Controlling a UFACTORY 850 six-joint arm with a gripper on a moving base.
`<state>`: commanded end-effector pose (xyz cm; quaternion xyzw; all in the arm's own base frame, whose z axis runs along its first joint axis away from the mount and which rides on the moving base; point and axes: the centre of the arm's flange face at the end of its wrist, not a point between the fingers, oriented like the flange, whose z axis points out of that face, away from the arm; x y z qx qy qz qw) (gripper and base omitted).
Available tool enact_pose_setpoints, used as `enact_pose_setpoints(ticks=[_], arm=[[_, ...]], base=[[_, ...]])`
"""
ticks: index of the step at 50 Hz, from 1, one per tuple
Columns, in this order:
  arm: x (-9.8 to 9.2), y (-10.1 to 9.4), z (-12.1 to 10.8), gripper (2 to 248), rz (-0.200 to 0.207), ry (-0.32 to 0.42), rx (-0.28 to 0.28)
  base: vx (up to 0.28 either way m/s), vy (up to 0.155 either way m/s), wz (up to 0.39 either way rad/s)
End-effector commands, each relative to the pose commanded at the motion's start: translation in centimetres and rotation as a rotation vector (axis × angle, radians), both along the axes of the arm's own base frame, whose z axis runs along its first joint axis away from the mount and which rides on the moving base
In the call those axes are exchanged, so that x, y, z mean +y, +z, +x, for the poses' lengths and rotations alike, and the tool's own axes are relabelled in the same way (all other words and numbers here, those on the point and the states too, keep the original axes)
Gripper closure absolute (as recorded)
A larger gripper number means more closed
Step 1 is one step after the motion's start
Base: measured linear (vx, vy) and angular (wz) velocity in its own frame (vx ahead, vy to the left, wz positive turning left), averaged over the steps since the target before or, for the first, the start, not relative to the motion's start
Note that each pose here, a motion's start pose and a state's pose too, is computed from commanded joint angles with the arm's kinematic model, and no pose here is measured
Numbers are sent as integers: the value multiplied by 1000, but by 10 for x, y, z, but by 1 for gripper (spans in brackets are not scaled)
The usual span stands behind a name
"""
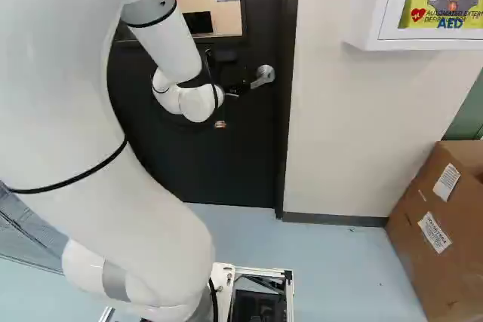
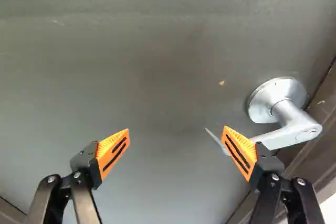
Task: Open the door and move inside
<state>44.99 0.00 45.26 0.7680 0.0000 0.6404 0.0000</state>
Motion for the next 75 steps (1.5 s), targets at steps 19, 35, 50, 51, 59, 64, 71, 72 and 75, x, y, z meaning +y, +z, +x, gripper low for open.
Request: enact_pose_setpoints(ticks=[19, 35, 50, 51, 59, 64, 71, 72, 75], arm=[[0, -20, 2, 3, 0, 0, 44], [0, -32, 3, 3, 0, 0, 72], [0, -33, -18, 3, 0, 0, 77], [0, -33, -20, 3, 0, 0, 77], [-1, -33, -35, 3, 0, -2, 78], [-1, -33, -44, 3, 0, -4, 78], [-3, -34, -54, 3, 0, -6, 78], [-3, -34, -55, 3, 0, -7, 78], [-3, -33, -57, 3, 0, -7, 77]], base=[[0, 0, 0], [0, 0, 0], [0, 0, 0], [0, 0, 0], [0, 0, 0], [0, 0, 0], [0, 0, 0], [0, 0, 0], [0, 0, 0]])
